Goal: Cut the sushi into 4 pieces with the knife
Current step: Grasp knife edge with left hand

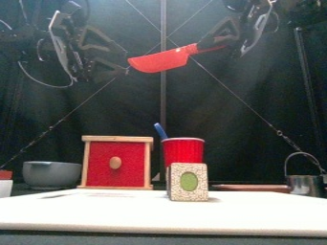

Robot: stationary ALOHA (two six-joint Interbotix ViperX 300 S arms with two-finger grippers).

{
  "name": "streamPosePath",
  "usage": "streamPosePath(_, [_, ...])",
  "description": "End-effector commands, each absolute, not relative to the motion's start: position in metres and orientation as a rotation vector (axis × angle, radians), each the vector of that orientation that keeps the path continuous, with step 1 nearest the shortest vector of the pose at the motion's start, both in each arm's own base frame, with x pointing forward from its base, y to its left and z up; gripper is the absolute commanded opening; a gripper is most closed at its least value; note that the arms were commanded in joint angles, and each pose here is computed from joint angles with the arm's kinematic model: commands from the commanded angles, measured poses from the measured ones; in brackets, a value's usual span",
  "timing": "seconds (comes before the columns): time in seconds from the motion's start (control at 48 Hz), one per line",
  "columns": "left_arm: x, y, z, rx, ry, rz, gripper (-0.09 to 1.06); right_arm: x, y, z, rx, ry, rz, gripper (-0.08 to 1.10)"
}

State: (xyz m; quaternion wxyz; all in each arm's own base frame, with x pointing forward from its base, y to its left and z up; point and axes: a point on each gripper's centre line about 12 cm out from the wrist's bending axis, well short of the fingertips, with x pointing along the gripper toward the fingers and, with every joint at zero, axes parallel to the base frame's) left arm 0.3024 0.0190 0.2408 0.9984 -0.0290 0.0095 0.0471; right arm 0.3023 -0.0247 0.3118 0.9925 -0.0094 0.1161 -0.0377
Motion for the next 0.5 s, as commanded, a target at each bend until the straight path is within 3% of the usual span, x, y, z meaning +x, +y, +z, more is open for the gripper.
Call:
streamPosePath(0.021, [0.316, 0.023, 0.248, -0.059, -0.023, 0.105, 0.9, 0.301, -0.022, 0.322, -0.024, 0.195, -0.068, 0.02])
streamPosePath(0.25, [0.336, 0.025, 0.243, -0.053, -0.029, 0.111, 0.88, 0.3, -0.024, 0.318, -0.017, 0.205, -0.073, 0.02])
streamPosePath(0.5, [0.333, 0.025, 0.244, -0.051, -0.059, 0.113, 0.87, 0.3, -0.024, 0.315, -0.017, 0.211, -0.074, 0.02])
